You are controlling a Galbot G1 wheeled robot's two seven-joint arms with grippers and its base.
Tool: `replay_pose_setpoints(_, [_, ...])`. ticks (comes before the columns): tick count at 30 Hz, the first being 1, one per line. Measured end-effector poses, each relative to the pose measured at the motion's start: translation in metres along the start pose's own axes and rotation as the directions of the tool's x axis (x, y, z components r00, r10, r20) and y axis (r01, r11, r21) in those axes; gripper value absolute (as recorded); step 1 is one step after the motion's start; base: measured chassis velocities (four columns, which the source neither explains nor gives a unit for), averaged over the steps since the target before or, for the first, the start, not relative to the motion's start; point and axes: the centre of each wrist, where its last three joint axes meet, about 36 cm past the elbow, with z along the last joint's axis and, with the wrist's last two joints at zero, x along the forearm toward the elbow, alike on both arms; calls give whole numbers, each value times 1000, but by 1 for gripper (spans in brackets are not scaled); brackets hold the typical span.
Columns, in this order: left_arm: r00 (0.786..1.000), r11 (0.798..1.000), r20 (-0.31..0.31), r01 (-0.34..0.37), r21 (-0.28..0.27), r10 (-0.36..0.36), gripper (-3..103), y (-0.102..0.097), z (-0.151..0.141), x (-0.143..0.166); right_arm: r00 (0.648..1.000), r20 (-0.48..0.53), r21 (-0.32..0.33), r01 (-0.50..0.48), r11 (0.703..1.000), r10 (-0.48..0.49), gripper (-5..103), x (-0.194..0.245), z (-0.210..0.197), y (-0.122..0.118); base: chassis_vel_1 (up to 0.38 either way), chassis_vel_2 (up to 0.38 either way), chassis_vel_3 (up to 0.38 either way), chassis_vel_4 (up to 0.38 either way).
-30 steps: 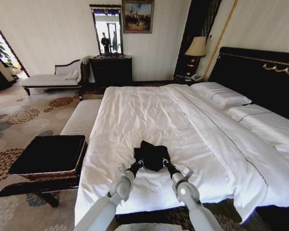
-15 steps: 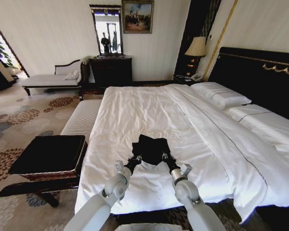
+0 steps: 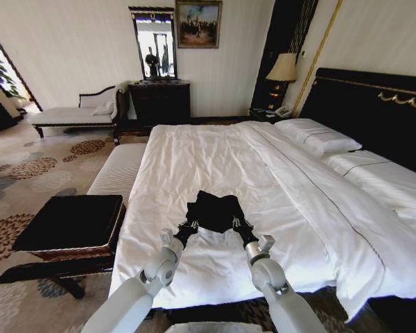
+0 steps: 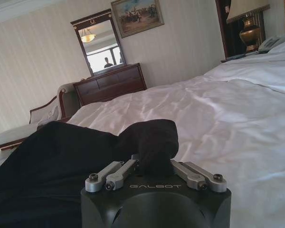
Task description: Fold the clothes on the bed and place them into the basket.
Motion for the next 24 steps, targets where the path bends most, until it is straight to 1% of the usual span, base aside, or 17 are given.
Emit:
replay_pose_setpoints(12, [1000,1000,12,-13,-12,13,9,-3,-6,7,1000,-1,8,2,1000,-2,10,-1,-1,2,0,0,0,0])
replay_pose_setpoints(24, [1000,1000,2,-17,-15,17,9,-4,-4,12,1000,-7,8,-2,1000,3,10,-1,0,4,14,20,-11,-18])
